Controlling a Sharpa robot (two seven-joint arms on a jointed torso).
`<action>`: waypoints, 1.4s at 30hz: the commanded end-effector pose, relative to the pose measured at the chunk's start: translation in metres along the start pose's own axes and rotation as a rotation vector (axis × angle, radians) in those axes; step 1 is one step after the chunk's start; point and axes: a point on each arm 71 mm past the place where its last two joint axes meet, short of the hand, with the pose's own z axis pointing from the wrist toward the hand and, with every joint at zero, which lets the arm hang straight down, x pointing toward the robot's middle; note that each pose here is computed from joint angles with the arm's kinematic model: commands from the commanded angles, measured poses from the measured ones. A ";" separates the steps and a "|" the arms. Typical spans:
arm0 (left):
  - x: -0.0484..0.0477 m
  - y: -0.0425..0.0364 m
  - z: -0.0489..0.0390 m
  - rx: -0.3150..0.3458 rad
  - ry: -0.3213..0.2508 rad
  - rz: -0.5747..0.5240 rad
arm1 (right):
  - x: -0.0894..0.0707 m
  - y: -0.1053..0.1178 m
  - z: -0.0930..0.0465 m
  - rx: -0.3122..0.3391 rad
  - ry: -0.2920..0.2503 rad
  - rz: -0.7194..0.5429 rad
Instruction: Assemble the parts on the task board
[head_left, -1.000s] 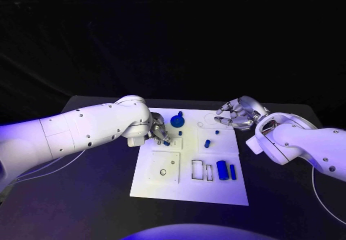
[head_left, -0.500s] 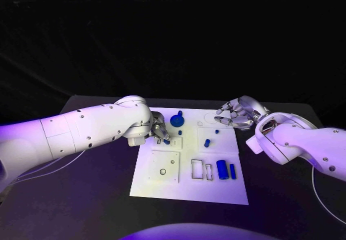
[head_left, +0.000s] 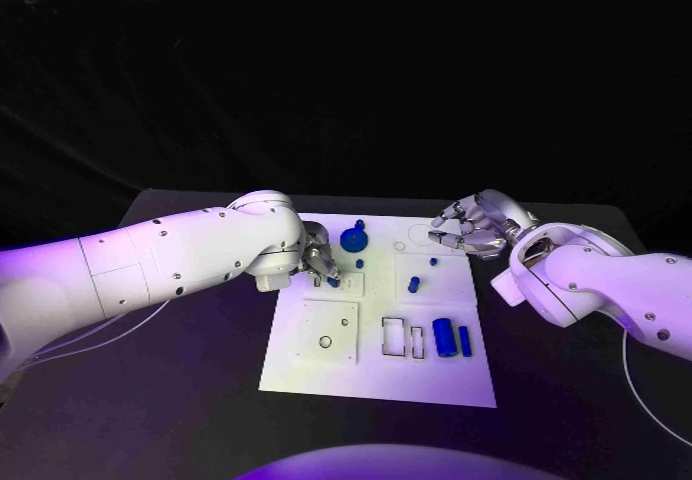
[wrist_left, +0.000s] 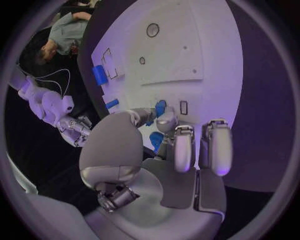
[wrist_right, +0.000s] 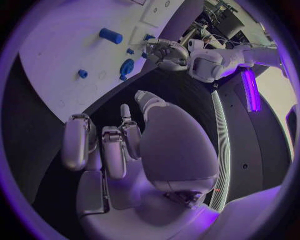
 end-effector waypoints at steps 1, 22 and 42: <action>-0.0002 -0.0026 -0.0007 0.012 -0.022 0.006 | 0.001 0.001 0.000 -0.008 0.013 -0.011; 0.0015 -0.0042 -0.0029 0.025 -0.046 0.004 | 0.001 0.000 0.000 -0.006 0.014 -0.011; 0.0100 -0.0005 0.0014 0.005 -0.027 0.045 | 0.002 -0.001 0.000 -0.003 0.018 -0.012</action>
